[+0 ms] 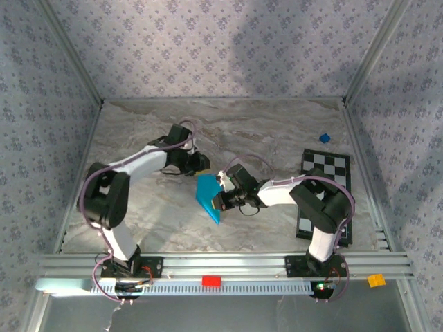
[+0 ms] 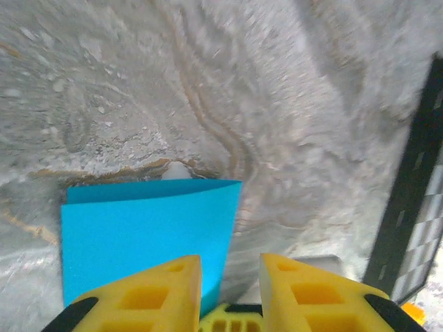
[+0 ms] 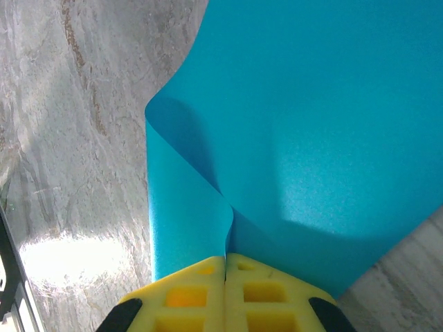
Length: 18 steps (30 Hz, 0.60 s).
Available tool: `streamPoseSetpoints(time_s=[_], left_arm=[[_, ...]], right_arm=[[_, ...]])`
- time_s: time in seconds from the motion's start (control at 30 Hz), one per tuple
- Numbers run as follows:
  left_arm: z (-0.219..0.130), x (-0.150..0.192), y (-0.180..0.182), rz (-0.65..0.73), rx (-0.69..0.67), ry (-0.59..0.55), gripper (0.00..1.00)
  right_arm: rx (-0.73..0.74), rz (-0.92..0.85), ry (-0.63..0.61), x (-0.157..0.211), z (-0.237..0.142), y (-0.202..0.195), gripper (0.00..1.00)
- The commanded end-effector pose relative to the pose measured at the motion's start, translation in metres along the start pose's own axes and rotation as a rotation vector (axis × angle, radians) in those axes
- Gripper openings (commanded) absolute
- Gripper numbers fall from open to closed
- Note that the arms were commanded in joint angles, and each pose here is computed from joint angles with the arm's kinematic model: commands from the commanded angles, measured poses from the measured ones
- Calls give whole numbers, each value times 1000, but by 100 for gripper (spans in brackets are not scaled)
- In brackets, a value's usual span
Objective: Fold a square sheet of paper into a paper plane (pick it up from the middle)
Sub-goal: Third fold the triangle at the center of the table.
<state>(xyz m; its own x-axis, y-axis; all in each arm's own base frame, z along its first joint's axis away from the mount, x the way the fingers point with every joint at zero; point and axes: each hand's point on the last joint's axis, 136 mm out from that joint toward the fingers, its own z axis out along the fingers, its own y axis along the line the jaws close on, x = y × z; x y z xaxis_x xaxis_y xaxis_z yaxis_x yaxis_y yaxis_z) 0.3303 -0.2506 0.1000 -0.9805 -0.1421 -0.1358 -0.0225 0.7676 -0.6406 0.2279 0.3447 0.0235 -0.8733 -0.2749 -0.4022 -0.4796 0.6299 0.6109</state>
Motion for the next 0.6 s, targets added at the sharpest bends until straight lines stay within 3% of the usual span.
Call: streamPoseSetpoints(time_s=[0.0, 0.2, 0.3, 0.57], left_arm=[[-19, 13, -1, -30, 25, -33, 25], [-29, 50, -7, -76, 208, -51, 0], [-29, 70, -12, -95, 305, -64, 0], [-28, 92, 16, -134, 289, -126, 0]], right_arm=[[61, 30, 70, 21, 3, -19, 0], [78, 45, 52, 19, 2, -22, 0], [77, 53, 48, 18, 2, -23, 0], [87, 57, 69, 21, 3, -25, 0]])
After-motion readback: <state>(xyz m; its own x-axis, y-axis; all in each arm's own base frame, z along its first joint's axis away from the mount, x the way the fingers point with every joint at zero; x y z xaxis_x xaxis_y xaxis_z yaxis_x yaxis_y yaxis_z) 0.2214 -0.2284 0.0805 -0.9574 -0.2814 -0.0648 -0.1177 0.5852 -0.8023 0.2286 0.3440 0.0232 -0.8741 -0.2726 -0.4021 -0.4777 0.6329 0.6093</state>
